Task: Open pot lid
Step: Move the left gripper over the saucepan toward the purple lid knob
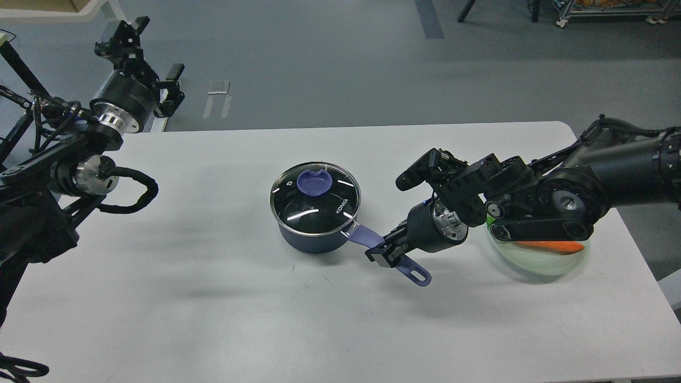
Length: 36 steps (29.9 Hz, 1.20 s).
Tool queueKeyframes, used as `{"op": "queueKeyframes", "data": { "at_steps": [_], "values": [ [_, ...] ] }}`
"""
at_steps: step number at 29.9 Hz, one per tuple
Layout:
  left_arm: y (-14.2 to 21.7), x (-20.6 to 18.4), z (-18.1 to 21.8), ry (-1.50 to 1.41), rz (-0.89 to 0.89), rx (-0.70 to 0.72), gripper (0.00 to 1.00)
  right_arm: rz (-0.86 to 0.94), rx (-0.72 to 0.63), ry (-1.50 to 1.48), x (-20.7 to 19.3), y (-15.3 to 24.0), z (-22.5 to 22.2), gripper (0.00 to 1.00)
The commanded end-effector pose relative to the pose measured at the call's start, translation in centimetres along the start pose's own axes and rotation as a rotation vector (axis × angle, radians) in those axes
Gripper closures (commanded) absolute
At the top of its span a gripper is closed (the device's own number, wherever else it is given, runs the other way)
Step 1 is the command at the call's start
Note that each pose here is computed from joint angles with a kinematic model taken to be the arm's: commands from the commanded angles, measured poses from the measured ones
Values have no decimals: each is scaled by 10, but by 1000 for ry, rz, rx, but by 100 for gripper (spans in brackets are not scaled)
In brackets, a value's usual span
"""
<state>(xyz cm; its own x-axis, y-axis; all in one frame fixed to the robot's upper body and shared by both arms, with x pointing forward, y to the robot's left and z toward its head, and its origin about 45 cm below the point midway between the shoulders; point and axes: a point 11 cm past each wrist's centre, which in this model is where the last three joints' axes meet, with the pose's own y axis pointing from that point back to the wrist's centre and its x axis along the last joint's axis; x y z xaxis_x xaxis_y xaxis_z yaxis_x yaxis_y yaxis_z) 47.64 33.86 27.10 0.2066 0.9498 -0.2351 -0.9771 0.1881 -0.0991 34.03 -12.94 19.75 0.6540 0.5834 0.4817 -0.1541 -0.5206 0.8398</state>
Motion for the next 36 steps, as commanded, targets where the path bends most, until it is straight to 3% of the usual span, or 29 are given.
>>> {"op": "queueKeyframes", "data": {
  "at_steps": [1,15,23,30,36],
  "values": [
    [-5,-10,2,-94,-57,32,1,-1,-6,0,0,0,1,67],
    [-10,-113,-3,-725,-554,30,1,1,-7,10,3,0,-1,73],
    [10,-159,-37,-1202,-826,-33,3,0,-6,5,2,-1,0,73],
    [31,-165,-70,-1575,-1004,-138,7,-4,-2,5,1,-1,-1,75],
    [49,-171,-100,-1630,-1084,-165,7,-3,-3,2,1,-1,0,75]
  ]
}}
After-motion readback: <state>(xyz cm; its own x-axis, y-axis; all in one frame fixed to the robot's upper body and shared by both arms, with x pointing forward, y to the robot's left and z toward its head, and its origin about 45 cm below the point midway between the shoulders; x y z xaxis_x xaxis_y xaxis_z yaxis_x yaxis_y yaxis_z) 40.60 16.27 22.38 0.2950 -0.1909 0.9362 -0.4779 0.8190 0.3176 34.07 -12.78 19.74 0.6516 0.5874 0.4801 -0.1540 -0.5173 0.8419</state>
